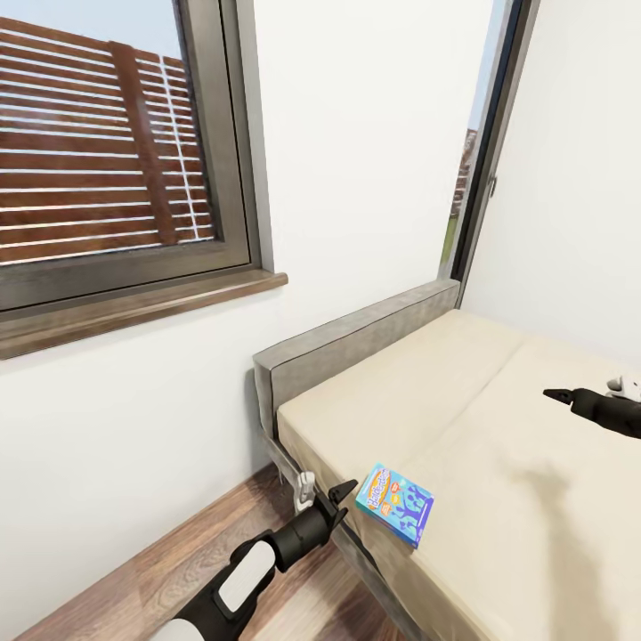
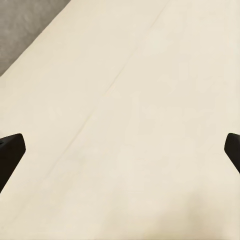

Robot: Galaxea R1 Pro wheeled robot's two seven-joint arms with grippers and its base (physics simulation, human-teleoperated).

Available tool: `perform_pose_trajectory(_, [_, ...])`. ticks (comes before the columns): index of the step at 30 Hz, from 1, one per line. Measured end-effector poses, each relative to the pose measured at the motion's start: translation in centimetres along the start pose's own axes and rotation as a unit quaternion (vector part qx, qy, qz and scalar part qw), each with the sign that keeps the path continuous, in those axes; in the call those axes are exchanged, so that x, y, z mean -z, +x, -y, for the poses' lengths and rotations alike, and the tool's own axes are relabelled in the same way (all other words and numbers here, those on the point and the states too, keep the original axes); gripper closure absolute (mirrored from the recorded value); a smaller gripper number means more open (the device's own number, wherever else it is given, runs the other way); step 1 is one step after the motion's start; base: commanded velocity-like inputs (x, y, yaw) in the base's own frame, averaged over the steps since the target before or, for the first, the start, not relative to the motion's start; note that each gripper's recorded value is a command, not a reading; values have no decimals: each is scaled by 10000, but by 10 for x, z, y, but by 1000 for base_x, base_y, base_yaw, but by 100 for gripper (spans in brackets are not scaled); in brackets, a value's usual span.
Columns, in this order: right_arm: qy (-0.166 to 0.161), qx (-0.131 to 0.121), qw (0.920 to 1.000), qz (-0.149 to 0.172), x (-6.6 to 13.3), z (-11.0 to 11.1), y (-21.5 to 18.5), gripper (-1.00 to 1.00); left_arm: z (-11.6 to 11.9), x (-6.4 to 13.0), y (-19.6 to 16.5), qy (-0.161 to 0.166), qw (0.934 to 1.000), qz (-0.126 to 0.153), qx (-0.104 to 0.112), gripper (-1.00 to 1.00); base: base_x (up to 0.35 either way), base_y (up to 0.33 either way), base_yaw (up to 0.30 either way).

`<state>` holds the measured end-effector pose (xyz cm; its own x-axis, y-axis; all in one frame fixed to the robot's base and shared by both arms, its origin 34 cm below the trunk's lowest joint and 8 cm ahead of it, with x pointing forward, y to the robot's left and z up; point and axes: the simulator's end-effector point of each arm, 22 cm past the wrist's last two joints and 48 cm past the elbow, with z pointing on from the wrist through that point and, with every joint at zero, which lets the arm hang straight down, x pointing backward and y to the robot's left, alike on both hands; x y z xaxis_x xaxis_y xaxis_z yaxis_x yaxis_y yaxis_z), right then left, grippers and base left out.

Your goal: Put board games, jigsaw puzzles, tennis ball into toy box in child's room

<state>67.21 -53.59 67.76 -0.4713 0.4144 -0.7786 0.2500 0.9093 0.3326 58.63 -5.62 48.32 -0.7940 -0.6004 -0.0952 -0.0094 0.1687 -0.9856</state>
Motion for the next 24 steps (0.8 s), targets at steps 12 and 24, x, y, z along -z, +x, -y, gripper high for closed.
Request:
perform_pose_trajectory(12, [-6, 10, 10000, 10, 0, -1, 0, -100, 6, 1, 0, 39, 10000, -70, -8, -100, 0, 0, 0])
perform_pose_trajectory(24, [-10, 7, 10000, 4, -1, -3, 1, -100, 21, 0, 7, 148, 9998, -98, 35, -100, 0, 0, 0])
